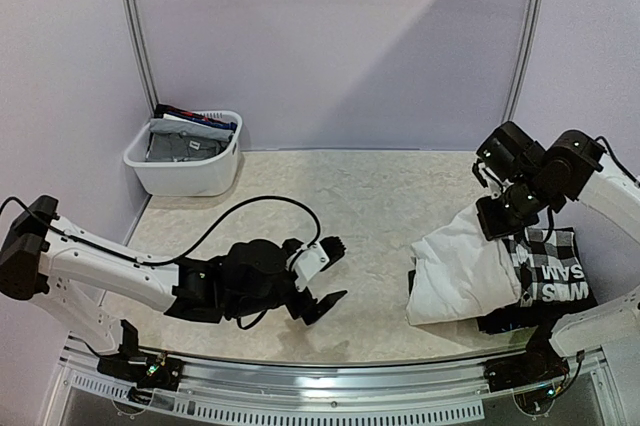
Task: Fold and stack the mixed laundry pile
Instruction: Place the square-folded T-shirt at the corner of the board.
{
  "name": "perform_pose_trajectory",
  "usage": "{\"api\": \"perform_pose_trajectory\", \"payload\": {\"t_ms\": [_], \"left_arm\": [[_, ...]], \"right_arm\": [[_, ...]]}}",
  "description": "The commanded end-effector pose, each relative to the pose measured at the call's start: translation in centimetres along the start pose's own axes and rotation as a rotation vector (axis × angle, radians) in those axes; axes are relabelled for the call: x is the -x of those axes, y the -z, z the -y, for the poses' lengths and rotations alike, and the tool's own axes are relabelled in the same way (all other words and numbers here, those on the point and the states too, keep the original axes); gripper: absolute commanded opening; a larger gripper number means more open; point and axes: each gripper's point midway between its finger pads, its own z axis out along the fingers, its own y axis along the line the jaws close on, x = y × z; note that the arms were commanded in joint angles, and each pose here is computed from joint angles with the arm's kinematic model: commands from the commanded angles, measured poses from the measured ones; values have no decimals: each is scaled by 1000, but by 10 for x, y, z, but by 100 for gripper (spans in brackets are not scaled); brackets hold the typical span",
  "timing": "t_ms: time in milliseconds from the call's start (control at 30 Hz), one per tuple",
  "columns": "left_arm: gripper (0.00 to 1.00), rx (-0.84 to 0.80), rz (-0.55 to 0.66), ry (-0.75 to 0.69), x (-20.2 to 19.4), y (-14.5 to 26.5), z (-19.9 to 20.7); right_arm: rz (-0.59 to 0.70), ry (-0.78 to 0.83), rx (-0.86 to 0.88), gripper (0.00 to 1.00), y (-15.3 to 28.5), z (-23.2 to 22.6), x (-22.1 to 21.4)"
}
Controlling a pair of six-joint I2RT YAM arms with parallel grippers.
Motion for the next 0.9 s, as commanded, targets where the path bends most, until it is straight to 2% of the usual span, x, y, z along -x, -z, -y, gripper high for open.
{"api": "perform_pose_trajectory", "payload": {"t_ms": [0,333,533,667,867], "left_arm": [[93,22,21,13,1,2,-10],[92,-2,20,23,-4,-3,-9],[92,-3,17,29,-5,-3,-10],[92,-7,19,32,-4,-4,-9],[92,-27,13,37,-5,-9,-4]], "right_arm": [[57,-20,-67,0,46,34,-7],[191,-115,-136,0,106,89,-32],[307,-162,-24,0,135,99,-46],[315,-167,-17,0,132,103,-57],[340,-251,-142,0,119,125,-63]]}}
